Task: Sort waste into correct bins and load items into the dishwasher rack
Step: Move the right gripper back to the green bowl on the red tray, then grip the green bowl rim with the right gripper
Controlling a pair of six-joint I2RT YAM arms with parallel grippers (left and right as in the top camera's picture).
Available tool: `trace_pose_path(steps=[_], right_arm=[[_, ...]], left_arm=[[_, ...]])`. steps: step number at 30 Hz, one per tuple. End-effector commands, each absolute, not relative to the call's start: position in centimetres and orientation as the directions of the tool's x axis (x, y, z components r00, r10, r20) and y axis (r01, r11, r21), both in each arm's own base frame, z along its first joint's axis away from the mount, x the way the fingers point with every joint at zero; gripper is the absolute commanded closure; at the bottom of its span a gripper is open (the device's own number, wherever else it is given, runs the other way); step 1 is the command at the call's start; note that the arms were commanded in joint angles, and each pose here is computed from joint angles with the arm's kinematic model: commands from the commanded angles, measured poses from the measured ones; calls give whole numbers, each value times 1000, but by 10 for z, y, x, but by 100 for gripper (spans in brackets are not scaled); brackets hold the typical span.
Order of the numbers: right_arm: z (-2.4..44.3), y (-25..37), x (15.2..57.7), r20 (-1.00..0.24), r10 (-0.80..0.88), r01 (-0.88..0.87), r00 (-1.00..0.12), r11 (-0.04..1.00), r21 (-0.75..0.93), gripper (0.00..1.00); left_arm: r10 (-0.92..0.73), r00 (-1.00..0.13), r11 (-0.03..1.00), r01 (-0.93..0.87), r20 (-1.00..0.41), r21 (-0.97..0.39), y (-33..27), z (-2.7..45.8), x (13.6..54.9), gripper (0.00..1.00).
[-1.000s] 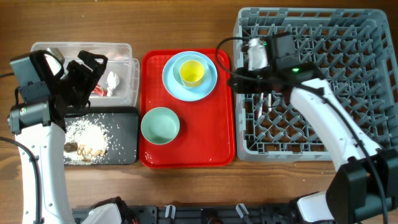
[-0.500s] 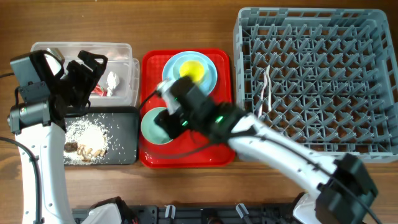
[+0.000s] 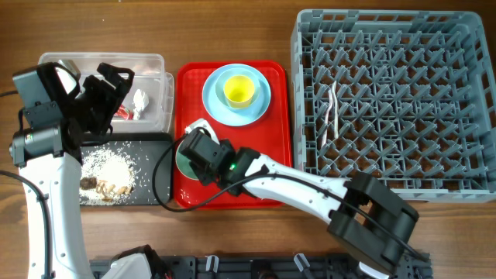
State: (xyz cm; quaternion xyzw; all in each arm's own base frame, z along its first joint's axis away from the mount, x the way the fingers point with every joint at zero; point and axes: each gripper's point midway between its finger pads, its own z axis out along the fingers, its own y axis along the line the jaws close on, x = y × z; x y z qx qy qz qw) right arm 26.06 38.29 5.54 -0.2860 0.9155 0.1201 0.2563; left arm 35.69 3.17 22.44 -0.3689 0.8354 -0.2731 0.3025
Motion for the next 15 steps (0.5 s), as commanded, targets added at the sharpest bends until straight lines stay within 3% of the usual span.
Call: trace_pose_path(steps=[1, 15], right_arm=[[44, 360, 277, -518, -465, -542, -718, 841, -4, 92], [43, 284, 310, -449, -435, -389, -780, 900, -196, 92]], left_arm=[[-779, -544, 580, -437, -312, -687, 32, 229, 358, 0], [-779, -544, 580, -437, -312, -687, 32, 229, 358, 0]])
